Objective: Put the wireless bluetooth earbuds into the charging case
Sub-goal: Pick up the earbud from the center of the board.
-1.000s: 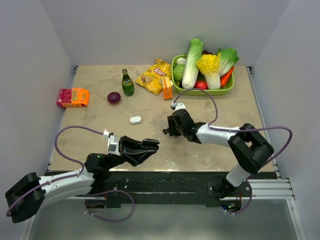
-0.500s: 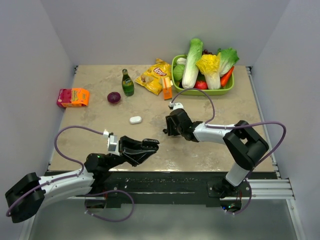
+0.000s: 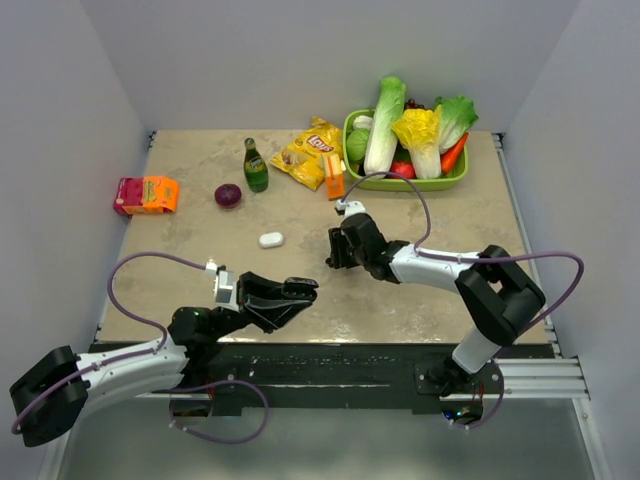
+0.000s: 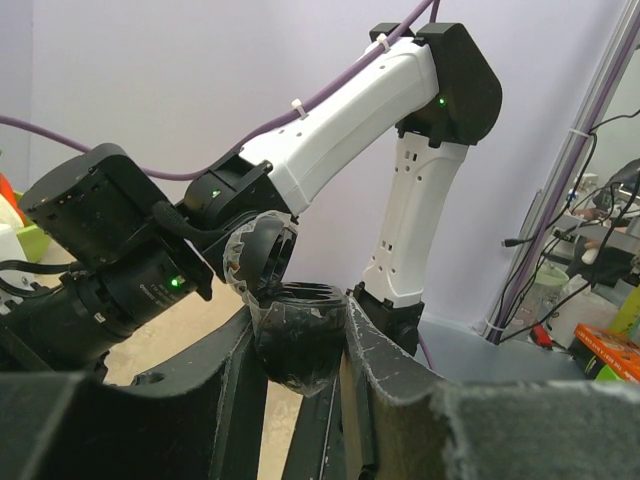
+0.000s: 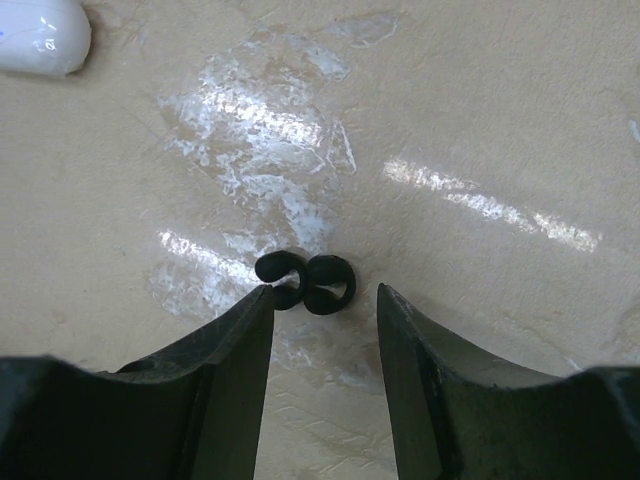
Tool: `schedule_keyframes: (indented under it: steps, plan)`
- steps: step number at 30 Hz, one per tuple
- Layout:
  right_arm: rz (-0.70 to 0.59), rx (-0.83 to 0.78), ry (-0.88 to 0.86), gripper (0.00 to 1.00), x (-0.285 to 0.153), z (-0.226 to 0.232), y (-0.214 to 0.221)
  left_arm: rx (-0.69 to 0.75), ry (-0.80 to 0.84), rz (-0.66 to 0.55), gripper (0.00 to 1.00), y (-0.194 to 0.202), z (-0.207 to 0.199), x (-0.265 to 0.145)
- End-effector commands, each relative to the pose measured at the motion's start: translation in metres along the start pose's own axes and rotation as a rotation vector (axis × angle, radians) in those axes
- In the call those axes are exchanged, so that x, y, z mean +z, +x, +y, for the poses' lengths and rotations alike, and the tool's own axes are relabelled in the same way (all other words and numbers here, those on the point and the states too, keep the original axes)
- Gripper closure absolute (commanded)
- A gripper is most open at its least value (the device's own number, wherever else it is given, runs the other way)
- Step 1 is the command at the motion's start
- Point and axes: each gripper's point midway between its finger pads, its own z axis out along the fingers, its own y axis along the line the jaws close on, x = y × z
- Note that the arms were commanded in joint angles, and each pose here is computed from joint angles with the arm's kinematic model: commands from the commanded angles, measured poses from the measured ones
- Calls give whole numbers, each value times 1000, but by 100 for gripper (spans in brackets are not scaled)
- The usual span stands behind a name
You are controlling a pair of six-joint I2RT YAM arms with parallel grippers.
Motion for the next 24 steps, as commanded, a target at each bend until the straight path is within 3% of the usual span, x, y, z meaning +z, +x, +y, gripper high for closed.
schedule_keyframes:
  steps: [1, 24]
  plan:
    - [-7, -55, -15, 51, 4, 11, -10, -34, -64, 111, 100, 53, 12, -49]
    - [-18, -3, 99, 53, 6, -21, -5, -39, -66, 108, 100, 54, 11, -53]
